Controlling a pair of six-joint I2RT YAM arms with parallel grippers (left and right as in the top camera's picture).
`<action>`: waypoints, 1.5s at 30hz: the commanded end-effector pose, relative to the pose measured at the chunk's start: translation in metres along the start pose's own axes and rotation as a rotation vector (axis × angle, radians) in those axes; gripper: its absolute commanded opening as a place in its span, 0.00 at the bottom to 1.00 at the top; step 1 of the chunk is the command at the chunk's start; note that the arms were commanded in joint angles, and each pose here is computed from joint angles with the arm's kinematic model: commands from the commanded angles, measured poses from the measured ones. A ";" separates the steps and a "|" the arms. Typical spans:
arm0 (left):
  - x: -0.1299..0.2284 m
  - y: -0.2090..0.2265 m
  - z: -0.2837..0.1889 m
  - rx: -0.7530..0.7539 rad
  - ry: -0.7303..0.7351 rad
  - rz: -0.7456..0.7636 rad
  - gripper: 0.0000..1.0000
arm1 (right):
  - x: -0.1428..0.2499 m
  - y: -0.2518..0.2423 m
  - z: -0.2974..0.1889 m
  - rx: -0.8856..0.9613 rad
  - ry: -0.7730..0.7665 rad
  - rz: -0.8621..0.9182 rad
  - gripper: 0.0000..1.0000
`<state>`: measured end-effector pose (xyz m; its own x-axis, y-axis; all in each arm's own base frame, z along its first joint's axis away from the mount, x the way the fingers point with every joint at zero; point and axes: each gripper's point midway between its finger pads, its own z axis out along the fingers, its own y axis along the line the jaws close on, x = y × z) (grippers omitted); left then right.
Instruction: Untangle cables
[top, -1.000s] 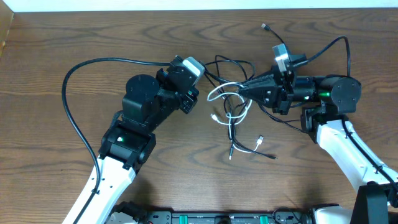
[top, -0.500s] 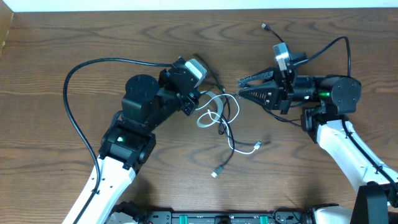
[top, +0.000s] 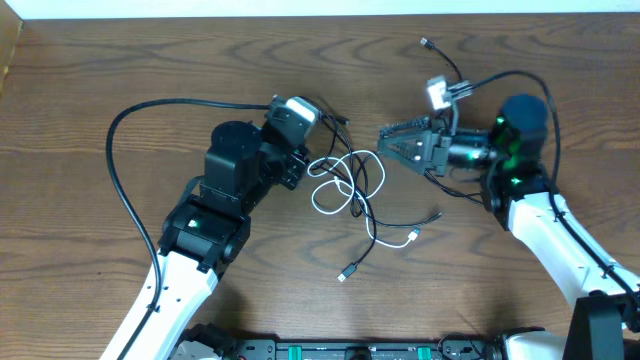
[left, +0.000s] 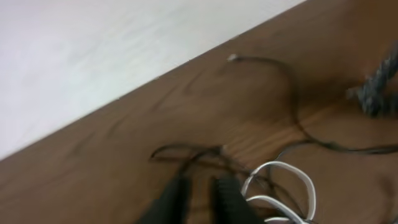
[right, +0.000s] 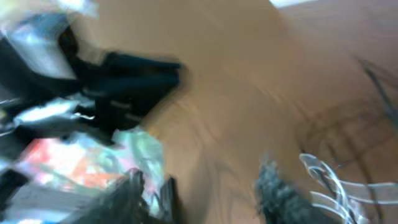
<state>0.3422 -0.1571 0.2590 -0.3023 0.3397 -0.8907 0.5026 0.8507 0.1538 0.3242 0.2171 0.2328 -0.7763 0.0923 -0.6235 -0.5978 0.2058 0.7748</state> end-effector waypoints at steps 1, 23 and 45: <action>-0.002 0.029 -0.005 -0.163 0.018 -0.089 0.43 | 0.005 -0.035 0.008 0.199 -0.026 -0.124 0.68; 0.025 0.043 -0.006 -0.204 0.102 -0.259 0.83 | 0.095 -0.113 0.068 0.416 0.188 -0.013 0.80; 0.033 0.049 -0.007 -0.220 0.129 -0.277 0.84 | 0.097 -0.049 0.112 0.072 0.195 -0.061 0.01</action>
<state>0.3469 -0.1065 0.2305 -0.5190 0.1450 -0.8424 0.2324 0.9723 0.0242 0.3110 0.3214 0.0987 -0.7467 -0.1152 -0.6551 -0.6378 0.4033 0.6561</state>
